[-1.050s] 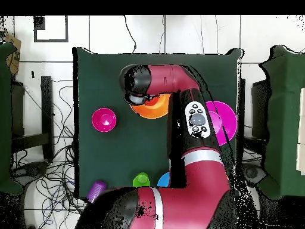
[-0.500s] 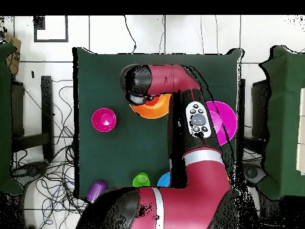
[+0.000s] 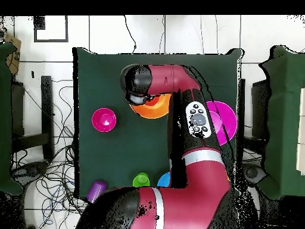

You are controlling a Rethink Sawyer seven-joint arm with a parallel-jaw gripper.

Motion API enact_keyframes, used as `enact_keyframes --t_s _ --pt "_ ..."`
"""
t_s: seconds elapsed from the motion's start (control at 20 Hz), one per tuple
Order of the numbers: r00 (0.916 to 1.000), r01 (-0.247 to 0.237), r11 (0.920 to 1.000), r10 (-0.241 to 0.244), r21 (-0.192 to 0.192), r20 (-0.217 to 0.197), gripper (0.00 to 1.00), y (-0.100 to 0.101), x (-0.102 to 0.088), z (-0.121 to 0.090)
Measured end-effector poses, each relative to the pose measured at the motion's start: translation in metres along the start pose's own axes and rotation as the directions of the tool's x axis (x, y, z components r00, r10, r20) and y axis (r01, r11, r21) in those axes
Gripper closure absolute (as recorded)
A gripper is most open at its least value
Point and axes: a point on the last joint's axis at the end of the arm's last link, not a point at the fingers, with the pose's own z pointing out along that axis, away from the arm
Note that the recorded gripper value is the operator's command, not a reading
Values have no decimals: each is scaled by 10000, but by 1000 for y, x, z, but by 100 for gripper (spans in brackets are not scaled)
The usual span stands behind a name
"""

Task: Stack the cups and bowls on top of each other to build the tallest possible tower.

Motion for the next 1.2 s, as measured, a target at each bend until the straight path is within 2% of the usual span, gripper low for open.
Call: enact_keyframes --t_s 0.9,1.2 --pt "10000 -35 10000 35 3 -6 100 -3 -1 1" --pt "9999 155 9995 -155 264 13 100 -9 1 10"
